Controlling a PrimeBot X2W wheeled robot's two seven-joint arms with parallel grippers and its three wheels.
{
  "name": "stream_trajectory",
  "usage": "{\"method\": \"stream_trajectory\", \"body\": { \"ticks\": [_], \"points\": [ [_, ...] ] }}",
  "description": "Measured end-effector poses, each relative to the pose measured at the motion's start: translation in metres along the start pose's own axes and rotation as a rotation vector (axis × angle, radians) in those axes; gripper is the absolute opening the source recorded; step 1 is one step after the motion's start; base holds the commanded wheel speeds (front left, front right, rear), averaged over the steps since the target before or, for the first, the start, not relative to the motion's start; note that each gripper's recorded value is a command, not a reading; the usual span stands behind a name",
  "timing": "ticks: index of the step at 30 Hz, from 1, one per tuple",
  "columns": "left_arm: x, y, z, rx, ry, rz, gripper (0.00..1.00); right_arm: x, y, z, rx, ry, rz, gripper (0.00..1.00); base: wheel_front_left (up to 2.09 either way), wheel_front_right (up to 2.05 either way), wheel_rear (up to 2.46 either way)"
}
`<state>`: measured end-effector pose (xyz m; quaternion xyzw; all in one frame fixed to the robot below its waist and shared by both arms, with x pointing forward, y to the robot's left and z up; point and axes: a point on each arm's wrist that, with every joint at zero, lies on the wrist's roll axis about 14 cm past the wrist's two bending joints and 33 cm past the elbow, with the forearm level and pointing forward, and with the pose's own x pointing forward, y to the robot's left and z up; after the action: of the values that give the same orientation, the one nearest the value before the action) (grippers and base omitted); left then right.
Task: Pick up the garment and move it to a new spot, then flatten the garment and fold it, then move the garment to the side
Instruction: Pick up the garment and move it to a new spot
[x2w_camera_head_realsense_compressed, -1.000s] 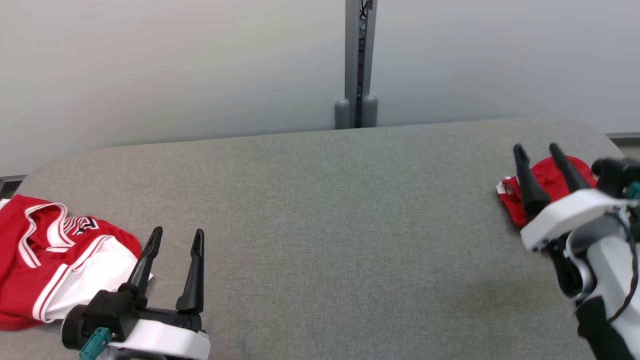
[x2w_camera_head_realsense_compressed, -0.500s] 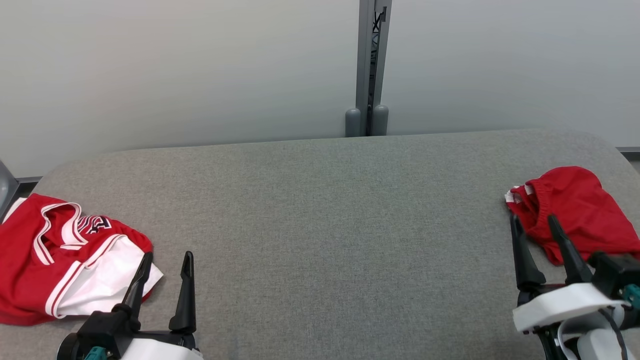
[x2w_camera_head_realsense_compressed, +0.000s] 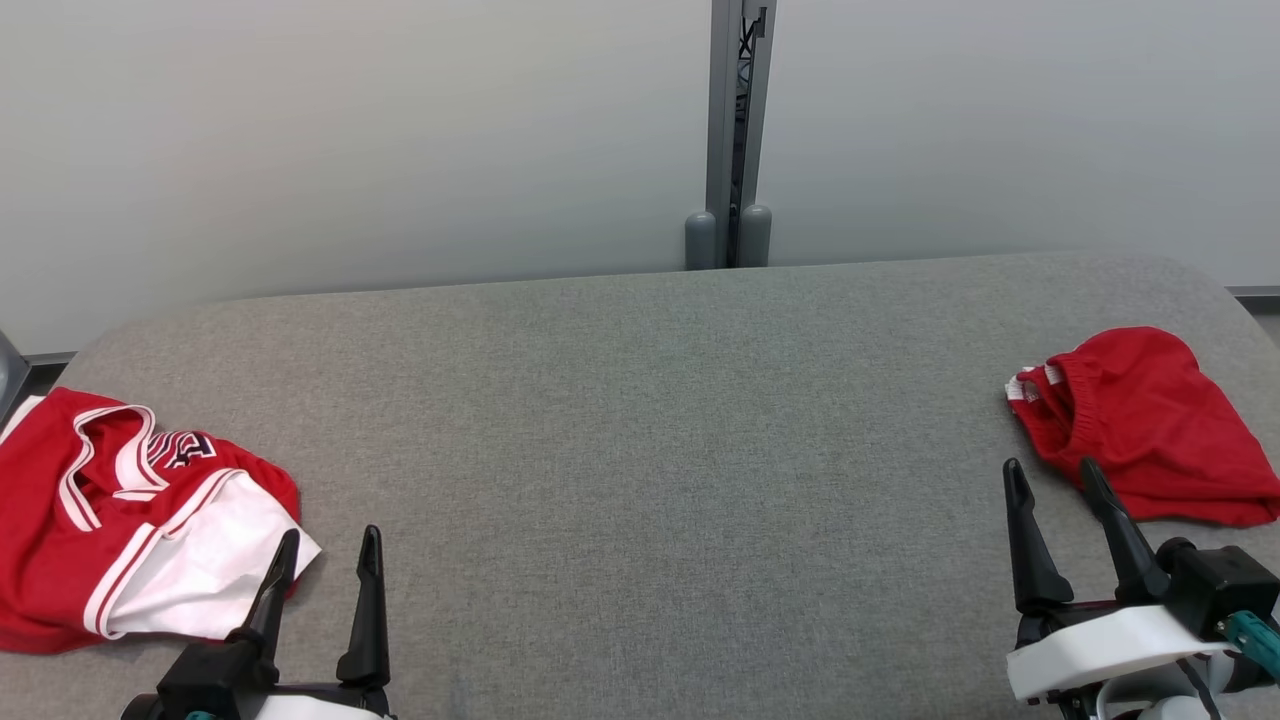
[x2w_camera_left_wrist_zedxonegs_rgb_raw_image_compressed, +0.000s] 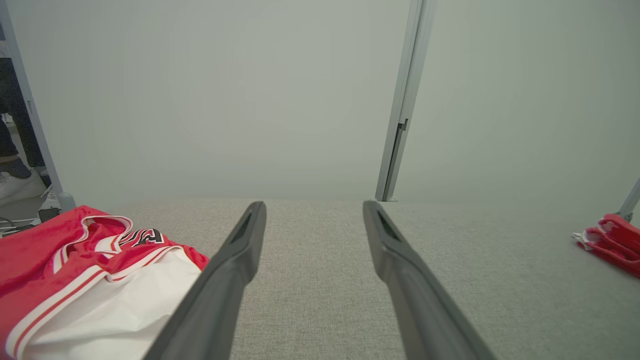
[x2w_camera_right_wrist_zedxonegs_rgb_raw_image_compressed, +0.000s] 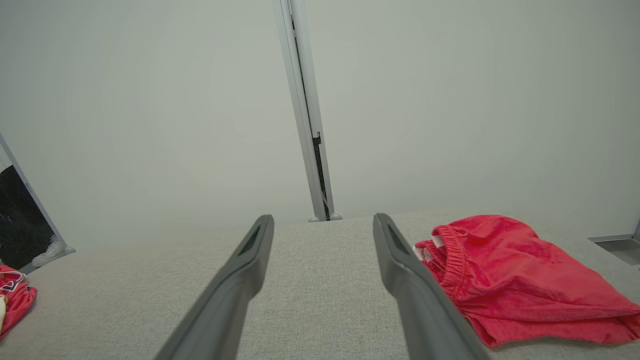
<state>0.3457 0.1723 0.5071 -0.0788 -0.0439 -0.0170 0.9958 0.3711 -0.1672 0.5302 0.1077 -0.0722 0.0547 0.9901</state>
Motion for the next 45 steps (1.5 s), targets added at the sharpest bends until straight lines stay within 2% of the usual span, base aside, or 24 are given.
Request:
{"method": "stream_trajectory", "body": {
  "ticks": [16, 22, 36, 45],
  "points": [
    [-0.001, 0.000, -0.007, -0.004, 0.023, 0.002, 1.00, 0.002, 0.013, -0.009, -0.009, 0.029, 0.038, 1.00, 0.00, 0.00, 0.00],
    [-0.007, 0.015, -0.007, -0.001, 0.022, 0.055, 1.00, 0.008, 0.030, -0.018, 0.003, 0.052, 0.090, 1.00, 0.00, 0.00, 0.00],
    [-0.050, 0.083, -0.003, 0.030, 0.022, 0.270, 1.00, 0.030, 0.121, -0.044, 0.065, 0.126, 0.344, 1.00, 0.00, 0.00, 0.00],
    [-0.081, 0.110, 0.000, 0.018, 0.016, 0.388, 1.00, 0.031, 0.168, -0.061, 0.079, 0.177, 0.478, 1.00, 0.00, 0.00, 0.00]
  ]
}}
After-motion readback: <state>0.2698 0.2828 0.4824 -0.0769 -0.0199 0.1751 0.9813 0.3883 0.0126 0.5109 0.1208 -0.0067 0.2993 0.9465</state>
